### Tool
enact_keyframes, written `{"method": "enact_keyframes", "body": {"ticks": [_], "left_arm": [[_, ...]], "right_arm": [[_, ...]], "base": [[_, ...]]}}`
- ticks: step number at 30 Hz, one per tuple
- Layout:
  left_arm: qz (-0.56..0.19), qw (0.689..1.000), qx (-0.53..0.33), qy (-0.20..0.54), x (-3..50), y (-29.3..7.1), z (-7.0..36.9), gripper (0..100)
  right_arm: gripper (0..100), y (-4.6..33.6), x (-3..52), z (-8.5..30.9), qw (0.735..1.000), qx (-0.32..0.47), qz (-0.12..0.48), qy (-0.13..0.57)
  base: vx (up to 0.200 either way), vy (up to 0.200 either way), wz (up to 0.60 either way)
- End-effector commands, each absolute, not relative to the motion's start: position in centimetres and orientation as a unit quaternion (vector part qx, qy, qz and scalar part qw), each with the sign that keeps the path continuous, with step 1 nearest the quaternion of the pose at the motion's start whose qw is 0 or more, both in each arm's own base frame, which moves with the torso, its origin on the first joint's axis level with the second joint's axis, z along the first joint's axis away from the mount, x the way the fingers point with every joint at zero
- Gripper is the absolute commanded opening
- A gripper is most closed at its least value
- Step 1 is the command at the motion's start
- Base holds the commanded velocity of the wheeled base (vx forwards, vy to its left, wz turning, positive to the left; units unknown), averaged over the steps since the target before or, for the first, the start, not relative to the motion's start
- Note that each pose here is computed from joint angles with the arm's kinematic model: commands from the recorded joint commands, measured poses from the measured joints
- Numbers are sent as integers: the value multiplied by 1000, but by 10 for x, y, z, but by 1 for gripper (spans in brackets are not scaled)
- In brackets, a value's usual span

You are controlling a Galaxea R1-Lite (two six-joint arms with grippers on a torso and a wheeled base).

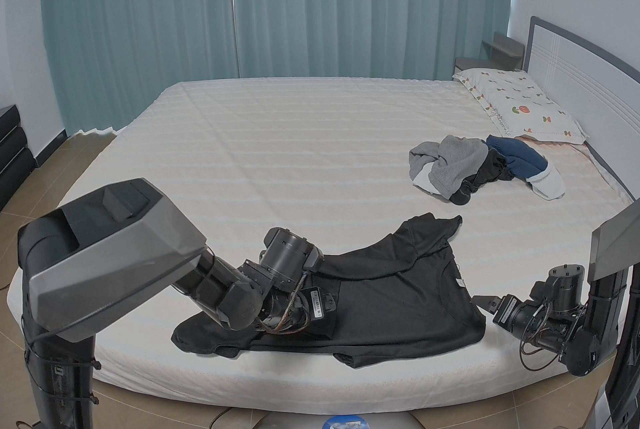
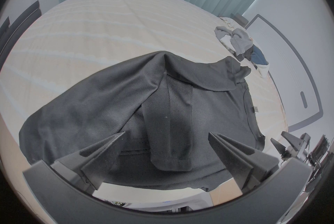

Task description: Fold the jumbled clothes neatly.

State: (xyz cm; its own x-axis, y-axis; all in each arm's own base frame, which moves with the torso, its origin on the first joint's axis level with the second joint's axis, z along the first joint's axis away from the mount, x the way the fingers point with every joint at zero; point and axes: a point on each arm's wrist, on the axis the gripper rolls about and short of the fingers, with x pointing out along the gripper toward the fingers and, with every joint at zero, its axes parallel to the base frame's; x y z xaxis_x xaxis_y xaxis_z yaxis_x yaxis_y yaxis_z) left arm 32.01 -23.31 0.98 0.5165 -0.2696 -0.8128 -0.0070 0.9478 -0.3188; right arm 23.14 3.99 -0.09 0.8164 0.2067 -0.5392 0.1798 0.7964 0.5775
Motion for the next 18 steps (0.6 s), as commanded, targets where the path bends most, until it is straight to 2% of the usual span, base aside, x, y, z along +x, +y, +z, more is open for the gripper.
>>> {"method": "enact_keyframes", "body": {"ticks": [1,12,13,18], "left_arm": [[-69,857,-136,492,326,-238,-6,100],[-56,863,-128,486,334,-244,-19,100],[-56,863,-128,486,334,-244,-19,0],[-56,863,-128,485,334,-245,-19,0]], "right_arm": [[100,40,232,0,900,320,11,297],[100,40,233,0,900,320,11,296],[100,40,233,0,900,319,11,296],[100,40,233,1,900,320,10,295]], "base": [[0,0,0],[0,0,0],[0,0,0],[0,0,0]]}}
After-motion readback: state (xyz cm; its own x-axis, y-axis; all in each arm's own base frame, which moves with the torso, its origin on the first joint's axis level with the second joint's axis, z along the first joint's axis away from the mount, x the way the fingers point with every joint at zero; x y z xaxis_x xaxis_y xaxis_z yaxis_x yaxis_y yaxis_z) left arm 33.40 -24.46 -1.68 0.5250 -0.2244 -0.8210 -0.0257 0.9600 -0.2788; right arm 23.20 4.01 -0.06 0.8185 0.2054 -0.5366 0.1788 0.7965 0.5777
